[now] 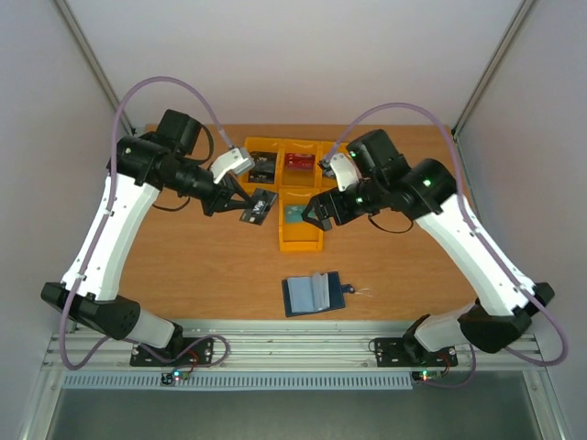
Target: Take the credit cards out of the card holder
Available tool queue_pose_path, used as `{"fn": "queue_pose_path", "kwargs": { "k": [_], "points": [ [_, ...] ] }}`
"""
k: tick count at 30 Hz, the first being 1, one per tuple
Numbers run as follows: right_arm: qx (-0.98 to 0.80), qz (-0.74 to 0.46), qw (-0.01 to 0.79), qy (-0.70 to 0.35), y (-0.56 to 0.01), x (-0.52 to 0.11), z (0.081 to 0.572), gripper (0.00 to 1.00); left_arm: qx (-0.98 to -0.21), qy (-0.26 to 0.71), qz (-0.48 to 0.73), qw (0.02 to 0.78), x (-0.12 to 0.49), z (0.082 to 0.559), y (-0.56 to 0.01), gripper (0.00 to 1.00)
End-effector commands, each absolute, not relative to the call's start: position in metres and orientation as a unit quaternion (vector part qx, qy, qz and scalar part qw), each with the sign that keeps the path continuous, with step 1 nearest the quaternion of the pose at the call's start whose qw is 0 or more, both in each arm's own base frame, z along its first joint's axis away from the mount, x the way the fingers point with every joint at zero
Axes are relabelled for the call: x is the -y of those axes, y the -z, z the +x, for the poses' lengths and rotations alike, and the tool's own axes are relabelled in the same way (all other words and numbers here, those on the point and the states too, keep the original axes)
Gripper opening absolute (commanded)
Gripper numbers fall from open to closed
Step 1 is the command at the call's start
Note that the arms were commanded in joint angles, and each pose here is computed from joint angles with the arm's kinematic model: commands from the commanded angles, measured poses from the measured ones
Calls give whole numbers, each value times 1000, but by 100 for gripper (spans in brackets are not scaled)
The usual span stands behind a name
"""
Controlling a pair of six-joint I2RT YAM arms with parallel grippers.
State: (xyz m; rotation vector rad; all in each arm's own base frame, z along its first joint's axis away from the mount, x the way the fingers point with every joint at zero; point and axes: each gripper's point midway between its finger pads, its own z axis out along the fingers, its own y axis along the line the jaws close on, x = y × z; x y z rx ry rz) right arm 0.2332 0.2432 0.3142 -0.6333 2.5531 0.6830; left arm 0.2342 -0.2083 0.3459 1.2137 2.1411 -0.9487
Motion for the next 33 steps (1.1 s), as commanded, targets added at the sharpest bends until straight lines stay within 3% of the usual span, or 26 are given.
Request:
{"fn": "queue_pose_path", "kwargs": {
  "k": [1, 8, 17, 20, 21, 23, 24, 26, 27, 29, 33],
  "points": [
    [-785, -399, 265, -393, -386, -284, 184, 88, -741, 382, 498, 239, 217, 202, -362, 0],
    [-731, -441, 250, -457, -407, -316, 179, 80, -698, 415, 539, 225, 224, 172, -372, 0],
    [-727, -455, 208, -470, -396, -339, 177, 38, -695, 420, 541, 220, 228, 170, -370, 0],
    [-732, -450, 207, -468, -393, -340, 179, 7, -695, 420, 540, 220, 228, 171, -370, 0],
    [-735, -447, 210, -464, -393, -339, 181, 2, -695, 420, 540, 220, 228, 171, -370, 0],
    [-751, -433, 223, -446, -390, -336, 189, 1, -698, 413, 541, 226, 228, 174, -369, 0],
    [-770, -411, 231, -430, -386, -332, 200, 1, -704, 400, 536, 239, 230, 184, -368, 8],
    [-823, -315, 233, -411, -379, -317, 235, 1, -746, 342, 504, 269, 227, 218, -359, 51],
    [-847, -235, 210, -428, -376, -308, 252, 1, -772, 305, 480, 284, 222, 237, -355, 64],
    [-850, -115, 171, -485, -374, -298, 279, 1, -812, 236, 436, 307, 208, 266, -353, 75],
    [-832, 39, 162, -529, -345, -289, 313, 1, -792, 204, 444, 365, 213, 284, -388, 76]
  ]
}}
